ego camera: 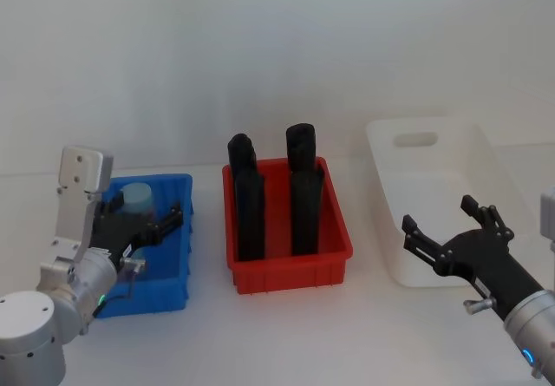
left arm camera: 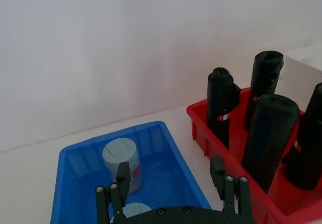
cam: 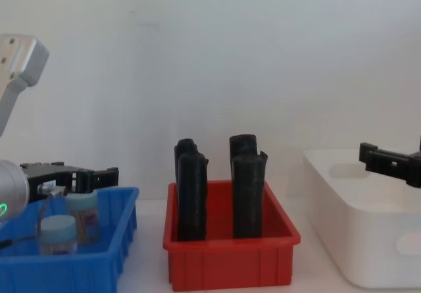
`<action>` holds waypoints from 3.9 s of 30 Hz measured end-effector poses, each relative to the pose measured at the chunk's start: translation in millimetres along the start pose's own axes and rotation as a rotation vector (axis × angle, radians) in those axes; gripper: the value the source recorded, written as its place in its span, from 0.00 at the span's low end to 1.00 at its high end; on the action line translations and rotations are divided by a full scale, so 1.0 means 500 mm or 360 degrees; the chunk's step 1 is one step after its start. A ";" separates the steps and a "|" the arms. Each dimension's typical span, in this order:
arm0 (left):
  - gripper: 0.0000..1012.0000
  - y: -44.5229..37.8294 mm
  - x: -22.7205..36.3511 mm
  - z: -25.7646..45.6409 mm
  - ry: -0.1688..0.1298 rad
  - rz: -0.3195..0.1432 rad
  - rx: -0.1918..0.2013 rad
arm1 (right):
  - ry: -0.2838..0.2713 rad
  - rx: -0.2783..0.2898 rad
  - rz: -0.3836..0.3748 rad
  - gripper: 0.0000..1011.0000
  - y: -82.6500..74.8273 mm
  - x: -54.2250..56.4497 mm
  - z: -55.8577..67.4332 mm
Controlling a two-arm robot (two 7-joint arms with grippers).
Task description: Pick the cotton swabs from the blue box and place them into the white box.
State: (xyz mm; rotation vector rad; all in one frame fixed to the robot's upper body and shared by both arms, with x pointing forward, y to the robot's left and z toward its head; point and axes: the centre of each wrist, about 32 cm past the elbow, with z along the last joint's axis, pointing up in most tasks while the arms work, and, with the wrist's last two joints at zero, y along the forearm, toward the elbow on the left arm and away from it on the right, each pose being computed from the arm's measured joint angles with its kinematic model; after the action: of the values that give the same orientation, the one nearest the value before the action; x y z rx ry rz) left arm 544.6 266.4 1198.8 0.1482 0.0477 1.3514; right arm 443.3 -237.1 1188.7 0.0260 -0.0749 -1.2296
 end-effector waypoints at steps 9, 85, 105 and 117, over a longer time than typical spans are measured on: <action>0.99 0.007 0.015 -0.013 0.0024 0.0056 0.0073 | 0.0000 0.0000 0.0000 0.99 0.000 0.000 0.000; 0.66 -0.012 0.058 -0.017 0.0055 0.0009 0.0168 | 0.0000 0.0000 0.0000 0.99 0.000 0.000 0.000; 0.66 0.022 0.038 0.112 -0.0068 -0.0343 0.0056 | 0.0000 0.0000 0.0000 0.99 0.000 0.000 0.000; 0.66 0.036 0.025 0.182 -0.0097 -0.0607 0.0045 | 0.0000 0.0000 0.0000 0.99 0.000 0.000 0.000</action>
State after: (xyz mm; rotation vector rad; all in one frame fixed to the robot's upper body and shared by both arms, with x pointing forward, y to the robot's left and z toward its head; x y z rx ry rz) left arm 540.7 275.4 1292.2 0.1937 0.0413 0.9651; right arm 443.3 -237.1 1188.7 0.0260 -0.0749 -1.2295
